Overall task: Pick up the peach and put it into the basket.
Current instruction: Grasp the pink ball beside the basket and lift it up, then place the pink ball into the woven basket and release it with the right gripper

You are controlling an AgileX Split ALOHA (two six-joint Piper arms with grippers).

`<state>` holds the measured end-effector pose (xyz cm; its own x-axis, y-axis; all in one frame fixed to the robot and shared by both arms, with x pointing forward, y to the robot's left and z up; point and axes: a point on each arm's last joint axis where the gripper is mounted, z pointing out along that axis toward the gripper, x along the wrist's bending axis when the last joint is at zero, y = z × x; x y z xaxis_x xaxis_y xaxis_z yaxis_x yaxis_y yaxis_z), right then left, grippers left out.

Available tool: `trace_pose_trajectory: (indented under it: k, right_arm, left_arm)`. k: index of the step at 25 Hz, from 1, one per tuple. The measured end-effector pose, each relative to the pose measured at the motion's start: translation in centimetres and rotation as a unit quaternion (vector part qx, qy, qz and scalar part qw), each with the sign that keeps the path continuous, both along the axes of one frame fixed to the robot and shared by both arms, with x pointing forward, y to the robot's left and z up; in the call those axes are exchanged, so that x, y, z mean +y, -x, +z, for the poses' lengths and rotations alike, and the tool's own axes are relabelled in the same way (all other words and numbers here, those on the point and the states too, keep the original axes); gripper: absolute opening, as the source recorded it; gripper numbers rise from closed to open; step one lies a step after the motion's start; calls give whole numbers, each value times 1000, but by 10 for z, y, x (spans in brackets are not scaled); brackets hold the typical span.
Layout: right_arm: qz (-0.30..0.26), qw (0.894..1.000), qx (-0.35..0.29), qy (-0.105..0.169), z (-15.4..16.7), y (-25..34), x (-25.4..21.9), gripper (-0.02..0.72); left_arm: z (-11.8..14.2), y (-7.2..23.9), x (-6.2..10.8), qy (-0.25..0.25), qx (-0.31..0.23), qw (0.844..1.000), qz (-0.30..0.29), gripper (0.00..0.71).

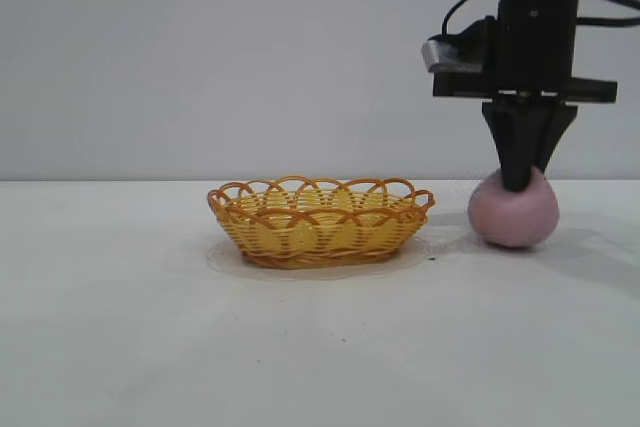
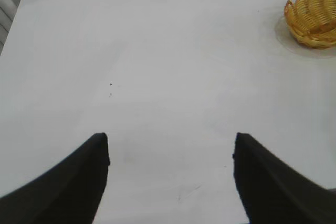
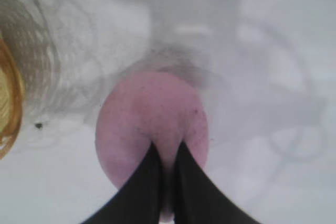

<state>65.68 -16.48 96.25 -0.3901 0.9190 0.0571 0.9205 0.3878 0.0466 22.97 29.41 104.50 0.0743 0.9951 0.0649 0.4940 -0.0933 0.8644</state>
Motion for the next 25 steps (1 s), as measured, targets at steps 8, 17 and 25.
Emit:
trace_pose_trajectory:
  k: [8,17,25]
  right_arm:
    - [19,993,-101,-56,73,-7,28,0]
    - [114,988,-73,-67,66,37,107,0]
    - [138,989,-20,-51,15,41,134,0]
  left_arm:
    - [0,0,0,0,0,1000,0,442]
    - [0,0,0,0,0,1000,0,442]
    - [0,0,0,0,0,1000,0,442]
